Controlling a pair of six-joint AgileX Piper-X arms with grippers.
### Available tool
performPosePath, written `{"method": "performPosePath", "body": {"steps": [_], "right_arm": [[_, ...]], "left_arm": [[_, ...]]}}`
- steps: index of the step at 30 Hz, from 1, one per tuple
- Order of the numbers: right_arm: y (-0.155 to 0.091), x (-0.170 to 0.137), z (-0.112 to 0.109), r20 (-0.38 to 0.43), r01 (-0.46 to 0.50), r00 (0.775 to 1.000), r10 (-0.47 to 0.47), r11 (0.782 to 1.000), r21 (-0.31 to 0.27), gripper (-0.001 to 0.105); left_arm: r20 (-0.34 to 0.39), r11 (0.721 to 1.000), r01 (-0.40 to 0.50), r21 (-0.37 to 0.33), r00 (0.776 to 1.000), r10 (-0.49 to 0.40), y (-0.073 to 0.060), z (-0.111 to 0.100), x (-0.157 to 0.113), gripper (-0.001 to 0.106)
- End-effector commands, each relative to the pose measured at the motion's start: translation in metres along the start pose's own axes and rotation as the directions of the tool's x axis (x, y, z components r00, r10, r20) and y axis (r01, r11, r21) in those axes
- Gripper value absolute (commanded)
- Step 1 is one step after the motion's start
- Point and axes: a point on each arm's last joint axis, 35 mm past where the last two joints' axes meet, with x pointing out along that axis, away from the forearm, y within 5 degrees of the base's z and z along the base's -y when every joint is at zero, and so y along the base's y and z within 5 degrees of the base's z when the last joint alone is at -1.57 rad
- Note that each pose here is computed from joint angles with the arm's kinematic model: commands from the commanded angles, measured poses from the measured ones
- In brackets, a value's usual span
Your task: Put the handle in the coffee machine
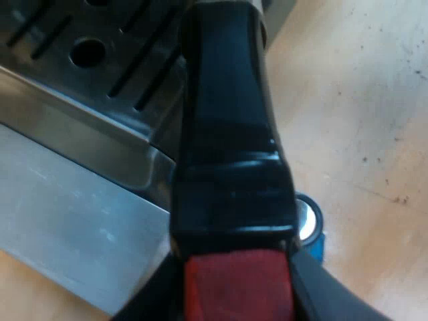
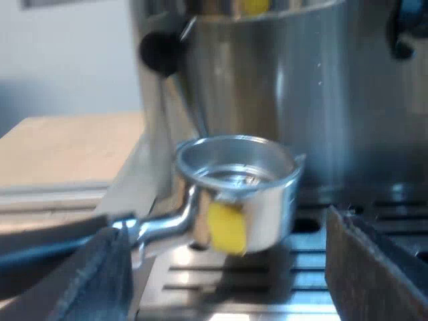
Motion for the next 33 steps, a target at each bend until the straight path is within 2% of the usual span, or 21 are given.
{"method": "performPosePath", "body": {"steps": [1,12,14,21,23,29,33], "right_arm": [[-0.004,0.007,0.006,0.008,0.032,0.999,-0.032,0.999,0.017,0.063],[-0.011,0.019,0.006,0.002,0.039,0.999,-0.039,0.999,0.02,0.063],[-0.013,0.026,0.006,0.001,-0.001,1.0,0.001,1.0,0.022,0.063],[-0.023,0.044,0.008,-0.002,0.027,1.0,-0.027,1.0,0.016,0.063],[-0.024,0.048,0.009,0.0,0.001,1.0,-0.001,1.0,0.021,0.063],[-0.02,0.05,0.001,-0.01,-0.017,1.0,0.017,1.0,-0.003,0.063],[-0.014,0.054,0.0,-0.011,-0.017,1.0,0.017,1.0,-0.004,0.063]], "left_arm": [[0.079,0.999,0.026,0.037,0.996,-0.029,0.001,0.01,-0.003,0.0],[0.091,0.998,0.07,0.011,0.993,-0.07,0.023,0.026,0.001,0.0],[0.091,0.998,0.07,0.011,0.993,-0.07,0.027,0.029,0.002,0.0],[0.095,0.997,0.08,0.015,0.992,-0.081,0.033,0.031,0.005,0.0],[0.093,0.996,0.09,0.029,0.991,-0.092,0.034,0.033,0.008,0.0],[0.069,0.991,0.123,0.052,0.99,-0.126,0.032,0.043,0.021,0.0],[0.083,0.993,0.111,0.046,0.99,-0.114,0.036,0.047,0.022,0.0]]}}
